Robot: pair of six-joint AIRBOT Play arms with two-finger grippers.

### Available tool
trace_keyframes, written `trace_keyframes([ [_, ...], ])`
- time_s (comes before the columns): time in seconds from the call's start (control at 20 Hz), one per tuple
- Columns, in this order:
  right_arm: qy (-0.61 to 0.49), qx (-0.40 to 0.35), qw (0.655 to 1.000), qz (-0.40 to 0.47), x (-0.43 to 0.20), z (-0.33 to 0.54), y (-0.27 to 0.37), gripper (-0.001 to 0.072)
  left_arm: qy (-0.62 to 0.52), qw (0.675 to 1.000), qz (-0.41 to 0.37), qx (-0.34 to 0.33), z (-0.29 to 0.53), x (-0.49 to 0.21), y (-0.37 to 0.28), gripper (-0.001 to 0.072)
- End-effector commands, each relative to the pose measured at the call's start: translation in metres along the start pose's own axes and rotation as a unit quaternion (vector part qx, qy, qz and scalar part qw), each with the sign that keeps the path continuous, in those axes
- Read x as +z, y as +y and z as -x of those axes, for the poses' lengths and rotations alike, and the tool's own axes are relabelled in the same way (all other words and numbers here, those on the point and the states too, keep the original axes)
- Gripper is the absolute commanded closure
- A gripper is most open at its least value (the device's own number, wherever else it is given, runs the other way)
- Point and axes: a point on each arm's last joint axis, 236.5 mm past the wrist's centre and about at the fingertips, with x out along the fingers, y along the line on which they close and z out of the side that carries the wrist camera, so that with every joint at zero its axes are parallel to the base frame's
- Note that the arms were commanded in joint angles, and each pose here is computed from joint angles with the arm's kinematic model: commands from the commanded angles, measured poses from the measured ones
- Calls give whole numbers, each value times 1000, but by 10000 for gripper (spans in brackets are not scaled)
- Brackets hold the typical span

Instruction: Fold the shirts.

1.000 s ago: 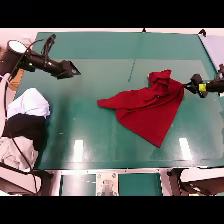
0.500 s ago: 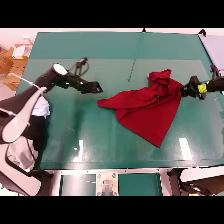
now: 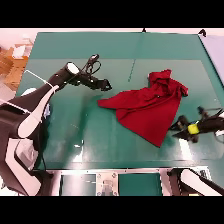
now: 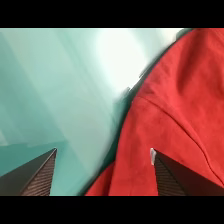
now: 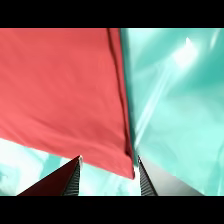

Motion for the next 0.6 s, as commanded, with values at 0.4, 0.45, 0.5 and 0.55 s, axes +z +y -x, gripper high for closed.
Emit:
trace_keyframes([
  [0.4,-15,-65,993,94,-18,-53,-17,695,18,999,10,-45,-31,-14,-26,34],
  [0.45,-30,-120,989,76,-4,-35,-39,695,15,999,9,-44,-34,-14,-27,34],
  [0.5,-59,-167,983,50,15,-13,-58,695,14,999,8,-44,-36,-14,-29,34],
  [0.55,-95,-196,976,20,34,11,-72,695,13,999,9,-45,-36,-14,-30,34],
])
